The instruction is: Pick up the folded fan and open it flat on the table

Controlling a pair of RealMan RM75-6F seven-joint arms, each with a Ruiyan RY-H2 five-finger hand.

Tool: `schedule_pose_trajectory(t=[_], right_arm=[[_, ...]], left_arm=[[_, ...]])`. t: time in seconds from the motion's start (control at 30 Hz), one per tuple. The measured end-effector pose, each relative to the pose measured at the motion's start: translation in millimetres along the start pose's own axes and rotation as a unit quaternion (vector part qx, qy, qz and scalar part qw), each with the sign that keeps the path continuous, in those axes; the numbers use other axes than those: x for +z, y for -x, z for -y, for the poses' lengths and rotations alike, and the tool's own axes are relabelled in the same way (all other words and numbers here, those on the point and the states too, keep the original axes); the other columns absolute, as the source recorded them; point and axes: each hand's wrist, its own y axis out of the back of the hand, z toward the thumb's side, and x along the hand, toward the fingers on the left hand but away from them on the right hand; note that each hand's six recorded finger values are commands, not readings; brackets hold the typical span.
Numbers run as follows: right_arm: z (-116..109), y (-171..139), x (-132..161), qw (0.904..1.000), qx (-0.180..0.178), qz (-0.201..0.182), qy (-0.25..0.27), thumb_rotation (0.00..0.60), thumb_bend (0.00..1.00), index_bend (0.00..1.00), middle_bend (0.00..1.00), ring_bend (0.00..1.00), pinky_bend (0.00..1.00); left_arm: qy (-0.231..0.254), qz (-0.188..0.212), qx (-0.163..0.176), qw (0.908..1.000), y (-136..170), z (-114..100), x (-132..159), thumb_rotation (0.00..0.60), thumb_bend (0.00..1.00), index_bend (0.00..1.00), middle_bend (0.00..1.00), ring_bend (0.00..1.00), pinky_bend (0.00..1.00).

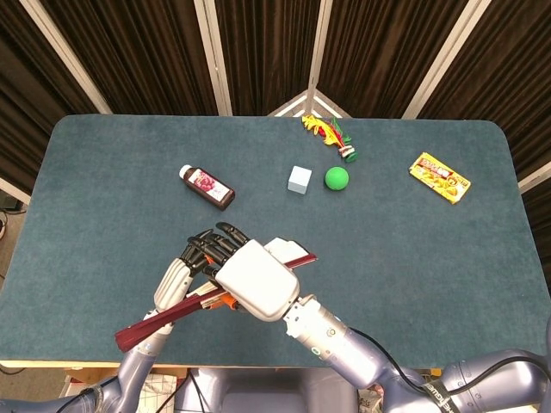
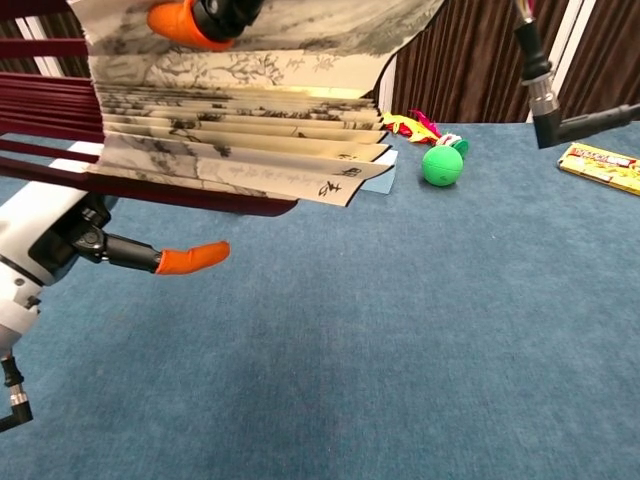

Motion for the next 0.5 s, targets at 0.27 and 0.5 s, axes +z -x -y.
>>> schedule_pose_trajectory(t=[0.27, 0.5], right_arm=[[-3, -3, -5, 1.0000, -0.001, 0.005, 0.006, 0.600, 0.43, 0.85, 0.18, 0.22, 0.16], [-3, -6, -10, 0.9999, -0.001, 0.009, 0.010, 0.600, 0.43, 0.85, 0.18, 0.22, 0.16]], left_arm=[[0.000, 0.017, 0.041, 0.9990, -4, -9, 3, 0.600, 0.43, 0.63, 0.40, 0.00, 0.17], [0.000, 0.020, 0.070, 0.9973, -8, -19, -1, 0.600, 0.43, 0.68, 0.42, 0.01, 0.19]])
